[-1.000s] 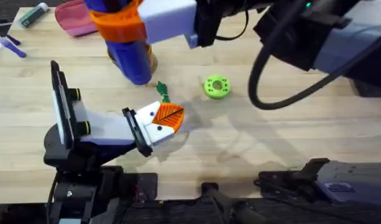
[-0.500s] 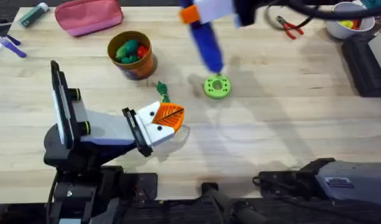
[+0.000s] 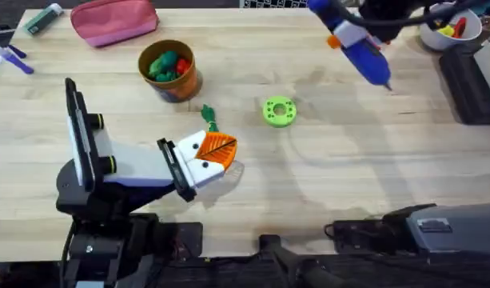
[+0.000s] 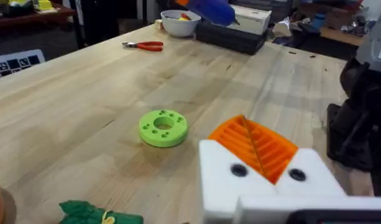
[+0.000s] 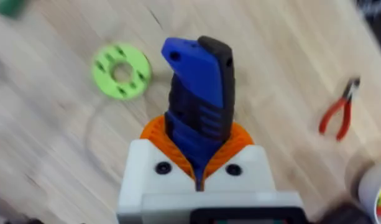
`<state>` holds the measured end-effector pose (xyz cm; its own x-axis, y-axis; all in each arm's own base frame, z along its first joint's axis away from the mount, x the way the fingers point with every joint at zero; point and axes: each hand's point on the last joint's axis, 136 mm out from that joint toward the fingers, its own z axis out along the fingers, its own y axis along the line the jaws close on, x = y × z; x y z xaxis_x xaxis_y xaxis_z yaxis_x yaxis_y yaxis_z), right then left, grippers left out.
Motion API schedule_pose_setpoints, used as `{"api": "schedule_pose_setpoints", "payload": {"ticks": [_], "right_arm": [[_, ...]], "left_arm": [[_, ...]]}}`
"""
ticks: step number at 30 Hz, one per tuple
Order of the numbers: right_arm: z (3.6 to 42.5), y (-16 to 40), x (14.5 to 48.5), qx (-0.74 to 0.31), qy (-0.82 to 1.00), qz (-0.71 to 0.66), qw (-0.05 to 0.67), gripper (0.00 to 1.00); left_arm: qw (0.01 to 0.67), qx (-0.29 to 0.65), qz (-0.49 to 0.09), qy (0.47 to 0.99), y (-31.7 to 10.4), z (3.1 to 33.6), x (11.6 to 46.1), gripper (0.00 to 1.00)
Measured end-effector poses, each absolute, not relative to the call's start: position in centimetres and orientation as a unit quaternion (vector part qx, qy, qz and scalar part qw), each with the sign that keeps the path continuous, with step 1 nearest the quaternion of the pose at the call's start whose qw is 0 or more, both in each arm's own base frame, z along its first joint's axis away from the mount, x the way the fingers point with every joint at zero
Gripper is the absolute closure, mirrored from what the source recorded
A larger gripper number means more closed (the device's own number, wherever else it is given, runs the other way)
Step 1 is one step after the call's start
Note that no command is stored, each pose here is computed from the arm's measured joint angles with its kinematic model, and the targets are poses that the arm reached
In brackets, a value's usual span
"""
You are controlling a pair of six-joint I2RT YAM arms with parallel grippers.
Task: Pick up the gripper from the table and insert it into the empty holder that is missing its gripper. Then pick up a screw, insert it into the mounting hole, and use the screwdriver to tighten it. Finally, clean up the table by picking up the vegetable and placing it into the bucket.
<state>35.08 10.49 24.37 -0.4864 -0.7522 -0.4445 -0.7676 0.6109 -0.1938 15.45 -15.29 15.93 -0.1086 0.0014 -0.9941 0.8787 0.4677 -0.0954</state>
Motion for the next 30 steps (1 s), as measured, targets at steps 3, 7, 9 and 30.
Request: {"api": "schedule_pose_setpoints", "payload": {"ticks": [3, 7, 9, 30], "right_arm": [[22.1, 8.5, 36.1, -0.434, 0.876, -0.005, 0.212, 0.976], [18.6, 6.7, 37.4, -0.430, 0.888, -0.018, 0.161, 0.976], [16.7, 6.0, 37.9, -0.432, 0.891, -0.032, 0.132, 0.976], [4.6, 3.6, 38.4, -0.469, 0.880, -0.063, 0.041, 0.554]], "left_arm": [[0.572, 0.345, -0.384, 0.638, -15.3, 15.9, 15.5, 0.986], [0.572, 0.345, -0.384, 0.638, -15.3, 15.9, 15.5, 0.986], [0.572, 0.345, -0.384, 0.638, -15.3, 15.9, 15.5, 0.986], [0.572, 0.345, -0.384, 0.638, -15.3, 15.9, 15.4, 0.986]]}}
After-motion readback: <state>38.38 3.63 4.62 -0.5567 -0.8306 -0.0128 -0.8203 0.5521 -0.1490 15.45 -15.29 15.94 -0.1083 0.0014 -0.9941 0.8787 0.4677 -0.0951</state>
